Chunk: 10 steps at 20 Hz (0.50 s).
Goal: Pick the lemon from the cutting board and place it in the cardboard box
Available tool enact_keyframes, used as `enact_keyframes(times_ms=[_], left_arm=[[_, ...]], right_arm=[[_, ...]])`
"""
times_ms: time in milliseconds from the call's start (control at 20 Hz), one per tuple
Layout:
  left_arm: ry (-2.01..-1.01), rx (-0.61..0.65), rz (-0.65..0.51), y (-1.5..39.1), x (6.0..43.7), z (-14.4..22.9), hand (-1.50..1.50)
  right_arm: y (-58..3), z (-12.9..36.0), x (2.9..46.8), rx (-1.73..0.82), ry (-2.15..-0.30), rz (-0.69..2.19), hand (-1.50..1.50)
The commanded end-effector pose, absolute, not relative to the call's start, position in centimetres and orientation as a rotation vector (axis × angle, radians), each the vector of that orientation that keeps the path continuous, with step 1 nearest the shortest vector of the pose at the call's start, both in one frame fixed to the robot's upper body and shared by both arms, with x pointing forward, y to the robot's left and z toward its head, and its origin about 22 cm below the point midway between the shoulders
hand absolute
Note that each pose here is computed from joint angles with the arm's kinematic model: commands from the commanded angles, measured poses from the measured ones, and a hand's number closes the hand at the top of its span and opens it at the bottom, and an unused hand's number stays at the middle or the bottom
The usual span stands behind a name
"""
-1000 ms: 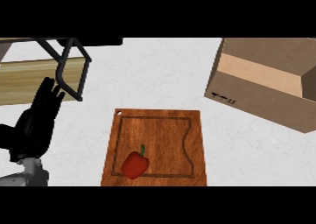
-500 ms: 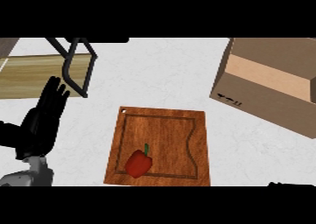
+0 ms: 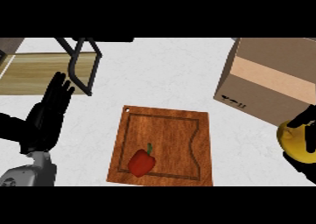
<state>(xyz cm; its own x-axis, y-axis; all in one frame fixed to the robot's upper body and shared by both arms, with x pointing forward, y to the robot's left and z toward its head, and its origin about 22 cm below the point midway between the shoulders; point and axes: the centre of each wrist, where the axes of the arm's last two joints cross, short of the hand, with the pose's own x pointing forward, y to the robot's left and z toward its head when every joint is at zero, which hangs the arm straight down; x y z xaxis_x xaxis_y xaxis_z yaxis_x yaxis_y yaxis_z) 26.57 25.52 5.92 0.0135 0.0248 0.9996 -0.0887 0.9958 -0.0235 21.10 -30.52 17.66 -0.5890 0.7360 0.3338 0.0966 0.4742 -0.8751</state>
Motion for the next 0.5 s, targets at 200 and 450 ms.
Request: enact_keyframes(times_ms=[200, 450], left_arm=[[-1.556, 0.057, 0.106, 25.0, 27.8, 5.5, 0.0], [-1.553, 0.041, 0.084, 26.3, 26.8, 5.7, 0.0]], right_arm=[[-32.3, 17.1, 30.0, -0.769, -1.964, 1.174, 1.5], [-33.3, 14.8, 31.5, -0.9, -1.768, 1.429, 1.5]])
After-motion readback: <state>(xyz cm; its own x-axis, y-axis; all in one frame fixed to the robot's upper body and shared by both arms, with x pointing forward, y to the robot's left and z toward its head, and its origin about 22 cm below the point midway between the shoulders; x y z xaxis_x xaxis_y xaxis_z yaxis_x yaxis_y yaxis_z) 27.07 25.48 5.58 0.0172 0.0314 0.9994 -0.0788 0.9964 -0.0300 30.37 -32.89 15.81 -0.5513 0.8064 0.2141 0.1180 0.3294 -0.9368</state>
